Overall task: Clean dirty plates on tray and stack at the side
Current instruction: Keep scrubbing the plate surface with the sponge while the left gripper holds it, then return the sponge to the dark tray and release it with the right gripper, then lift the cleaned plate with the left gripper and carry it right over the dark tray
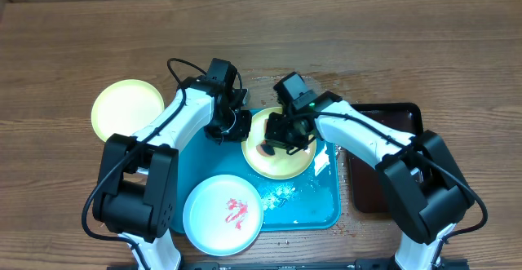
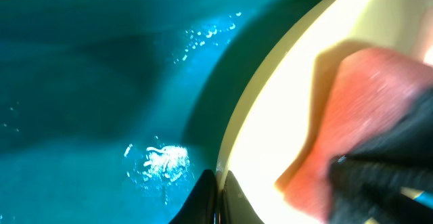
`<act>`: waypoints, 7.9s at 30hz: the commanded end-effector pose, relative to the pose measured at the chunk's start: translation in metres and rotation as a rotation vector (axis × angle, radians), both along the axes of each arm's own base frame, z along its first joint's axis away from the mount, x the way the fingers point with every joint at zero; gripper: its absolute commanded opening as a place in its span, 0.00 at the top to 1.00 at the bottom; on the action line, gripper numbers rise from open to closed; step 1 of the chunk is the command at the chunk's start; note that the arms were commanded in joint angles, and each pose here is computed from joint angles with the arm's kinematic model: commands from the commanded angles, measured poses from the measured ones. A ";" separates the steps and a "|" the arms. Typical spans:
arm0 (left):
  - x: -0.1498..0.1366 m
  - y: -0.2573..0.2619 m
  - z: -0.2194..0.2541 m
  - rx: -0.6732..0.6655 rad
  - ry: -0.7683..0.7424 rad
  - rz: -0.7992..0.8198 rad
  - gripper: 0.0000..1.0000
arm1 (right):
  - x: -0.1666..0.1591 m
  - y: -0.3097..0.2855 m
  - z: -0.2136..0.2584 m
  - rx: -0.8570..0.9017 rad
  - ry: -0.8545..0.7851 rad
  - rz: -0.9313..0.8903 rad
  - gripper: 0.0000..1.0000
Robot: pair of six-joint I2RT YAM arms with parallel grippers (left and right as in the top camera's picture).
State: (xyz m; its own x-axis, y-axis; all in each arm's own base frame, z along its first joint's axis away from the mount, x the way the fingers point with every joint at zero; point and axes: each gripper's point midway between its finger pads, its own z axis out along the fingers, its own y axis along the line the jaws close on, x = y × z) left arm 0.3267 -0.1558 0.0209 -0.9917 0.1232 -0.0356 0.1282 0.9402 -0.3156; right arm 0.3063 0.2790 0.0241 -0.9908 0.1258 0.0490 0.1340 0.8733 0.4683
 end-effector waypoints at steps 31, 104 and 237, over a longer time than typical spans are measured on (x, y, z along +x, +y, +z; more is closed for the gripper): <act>-0.020 -0.012 -0.047 -0.130 0.178 0.010 0.96 | 0.026 -0.065 -0.019 -0.124 0.003 -0.157 0.96; -0.008 0.001 -0.039 -0.062 0.178 0.065 0.96 | 0.033 -0.057 0.112 -0.108 -0.193 0.178 0.96; -0.041 -0.275 0.207 0.874 -1.243 -0.547 0.96 | 0.040 -0.311 0.393 0.143 -0.604 -0.440 0.00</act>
